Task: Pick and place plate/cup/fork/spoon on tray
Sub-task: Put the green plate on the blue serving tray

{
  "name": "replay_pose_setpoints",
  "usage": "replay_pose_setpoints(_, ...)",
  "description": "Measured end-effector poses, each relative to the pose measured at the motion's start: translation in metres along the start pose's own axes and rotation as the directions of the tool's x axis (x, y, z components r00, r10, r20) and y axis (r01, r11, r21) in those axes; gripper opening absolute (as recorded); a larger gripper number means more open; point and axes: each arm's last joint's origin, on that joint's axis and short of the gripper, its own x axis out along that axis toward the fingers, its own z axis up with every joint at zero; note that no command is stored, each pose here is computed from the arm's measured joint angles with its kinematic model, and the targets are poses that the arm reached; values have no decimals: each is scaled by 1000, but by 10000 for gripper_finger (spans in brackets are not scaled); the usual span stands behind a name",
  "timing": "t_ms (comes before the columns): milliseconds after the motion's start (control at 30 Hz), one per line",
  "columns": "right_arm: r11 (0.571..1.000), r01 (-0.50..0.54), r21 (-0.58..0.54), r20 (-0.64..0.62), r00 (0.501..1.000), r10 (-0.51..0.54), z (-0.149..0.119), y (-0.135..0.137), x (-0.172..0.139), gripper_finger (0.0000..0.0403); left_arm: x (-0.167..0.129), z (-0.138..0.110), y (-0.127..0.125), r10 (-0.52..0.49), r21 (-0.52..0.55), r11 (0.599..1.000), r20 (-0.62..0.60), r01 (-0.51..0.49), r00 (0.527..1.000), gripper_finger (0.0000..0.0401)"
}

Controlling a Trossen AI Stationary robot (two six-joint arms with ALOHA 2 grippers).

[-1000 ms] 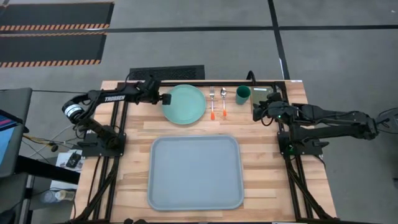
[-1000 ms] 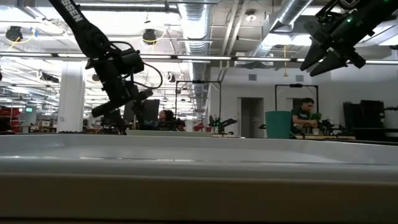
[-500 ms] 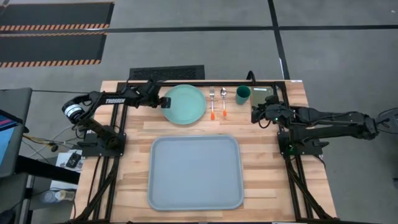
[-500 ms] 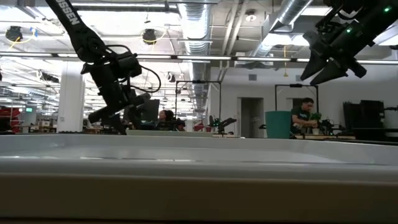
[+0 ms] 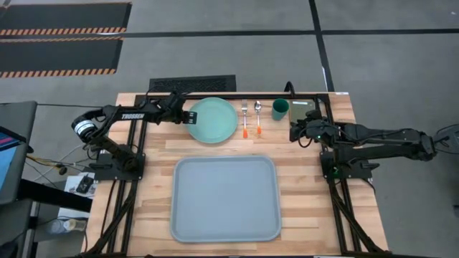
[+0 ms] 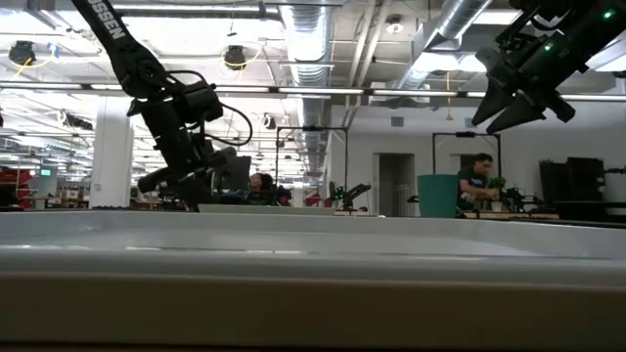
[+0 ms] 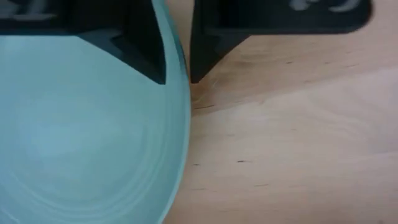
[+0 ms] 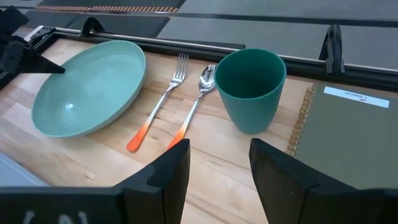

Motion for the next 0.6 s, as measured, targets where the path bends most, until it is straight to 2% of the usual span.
replay_pose_setpoints(133,1000,1,0,1,1000,-1,0,0,0,192,1,0,0,5,9,1000,0,-5,1000,7)
replay_pose_setpoints(400,1000,1,-1,1,1000,-1,0,0,0,184,21,-5,2,-1,11,1000,-69,2,998,3)
replay_pose_setpoints(600,1000,0,-2,0,1000,0,0,0,0,182,9,-1,-2,-37,-28,999,-43,36,998,0)
